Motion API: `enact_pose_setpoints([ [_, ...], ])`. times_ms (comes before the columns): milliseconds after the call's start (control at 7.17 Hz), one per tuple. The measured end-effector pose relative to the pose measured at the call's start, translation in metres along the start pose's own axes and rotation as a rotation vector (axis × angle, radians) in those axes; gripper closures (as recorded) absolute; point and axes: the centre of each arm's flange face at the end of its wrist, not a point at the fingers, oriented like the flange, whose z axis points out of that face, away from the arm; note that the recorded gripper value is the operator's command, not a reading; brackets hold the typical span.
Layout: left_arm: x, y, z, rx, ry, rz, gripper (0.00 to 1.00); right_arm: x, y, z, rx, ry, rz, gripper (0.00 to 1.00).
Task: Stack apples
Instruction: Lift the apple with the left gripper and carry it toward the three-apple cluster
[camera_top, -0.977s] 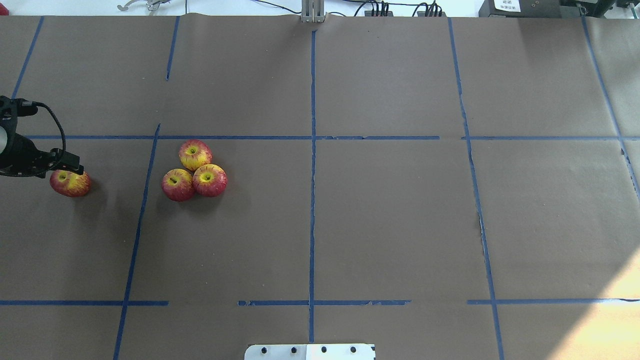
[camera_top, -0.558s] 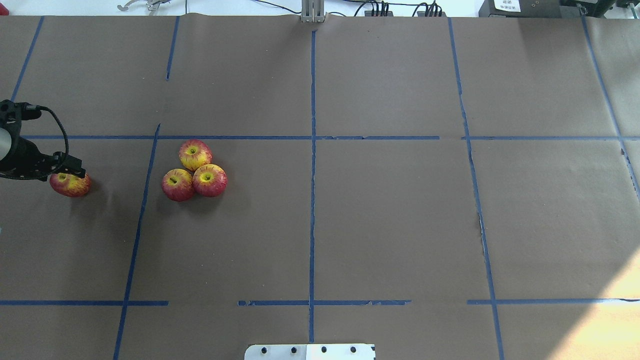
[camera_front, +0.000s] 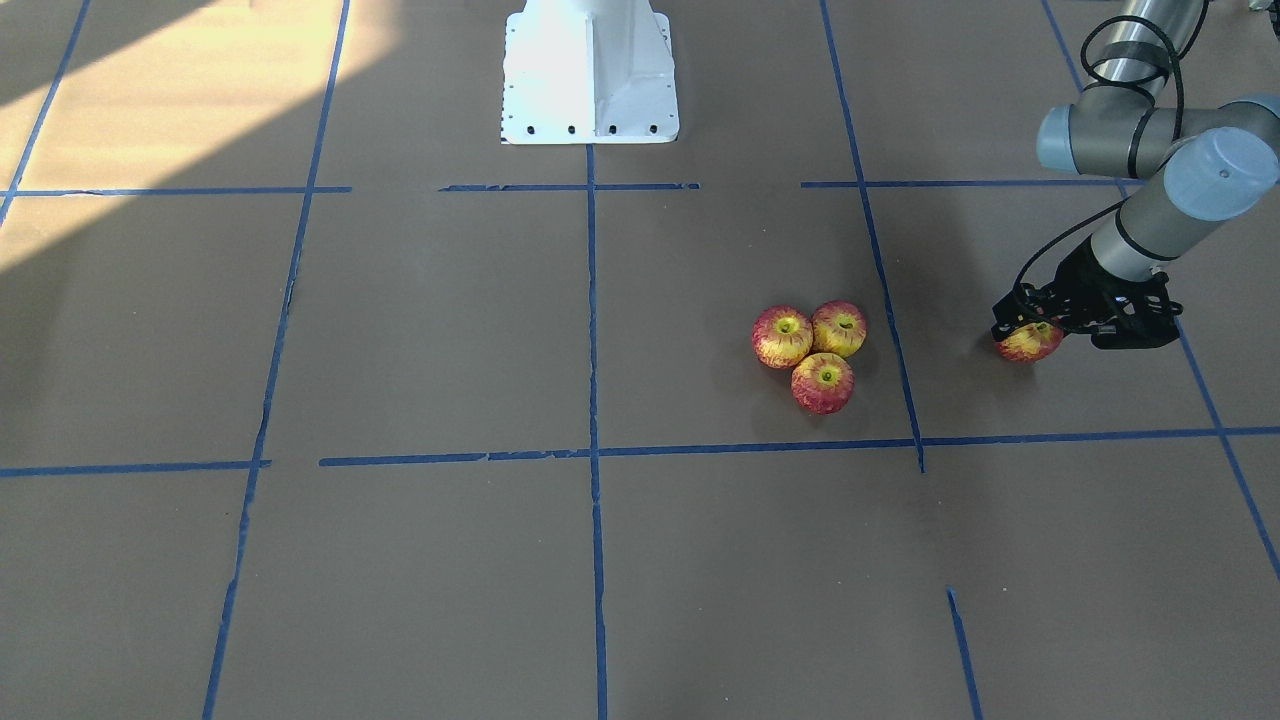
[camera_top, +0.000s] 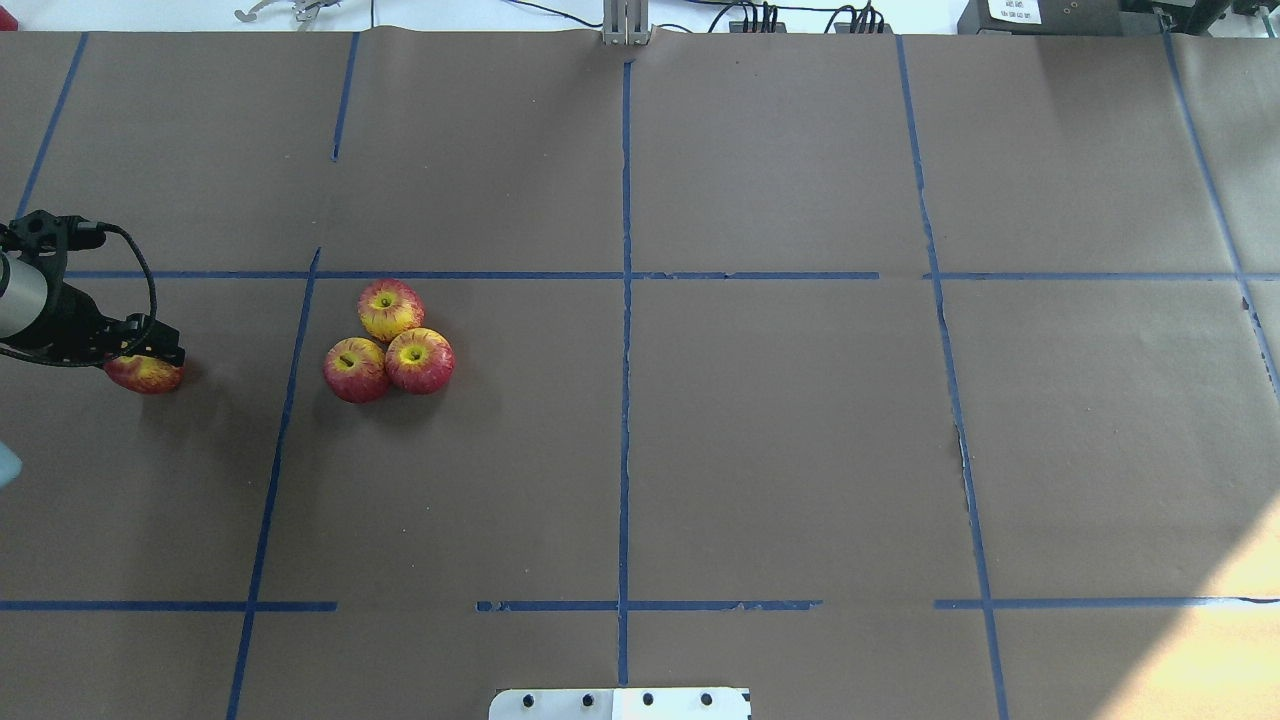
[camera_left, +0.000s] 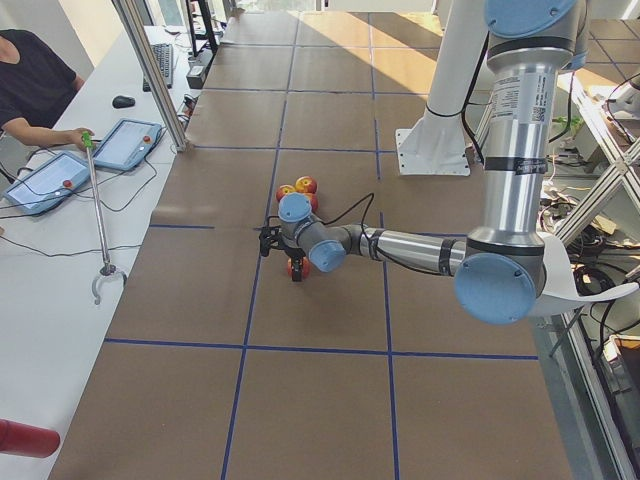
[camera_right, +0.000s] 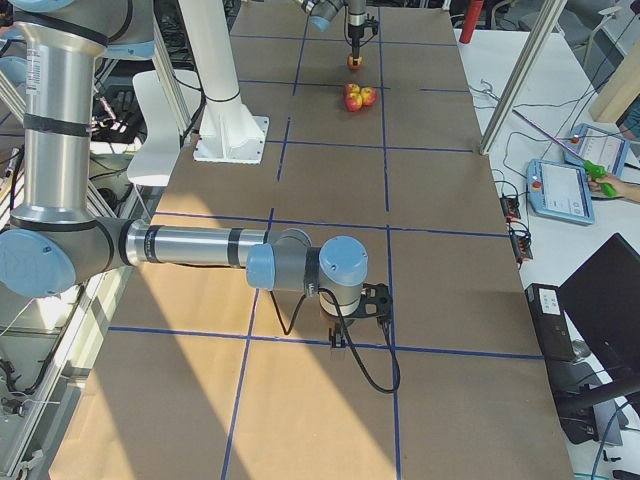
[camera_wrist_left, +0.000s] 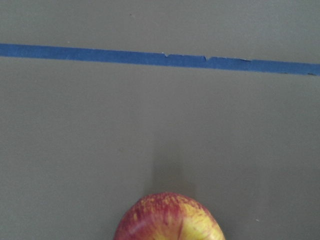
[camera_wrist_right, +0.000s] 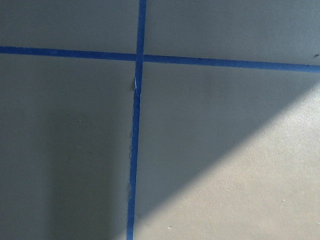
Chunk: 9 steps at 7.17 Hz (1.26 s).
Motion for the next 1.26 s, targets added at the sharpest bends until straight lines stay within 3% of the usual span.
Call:
enact_pose_setpoints([
  [279, 0.009, 0.000, -0.011, 0.012, 0.015, 0.010, 1.00, 0.000, 0.000, 0.000, 0.000, 0.000, 0.000, 0.00],
  [558, 0.063, 0.001, -0.059, 0.032, 0.048, 0.006, 1.00, 0.000, 0.000, 0.000, 0.000, 0.000, 0.000, 0.00],
  [837, 0.137, -0.016, -0.094, 0.037, 0.078, -0.096, 1.00, 0.000, 0.000, 0.000, 0.001, 0.000, -0.001, 0.00],
  [1256, 0.237, -0.010, -0.080, -0.016, 0.125, -0.151, 1.00, 0.000, 0.000, 0.000, 0.000, 0.000, 0.000, 0.00],
])
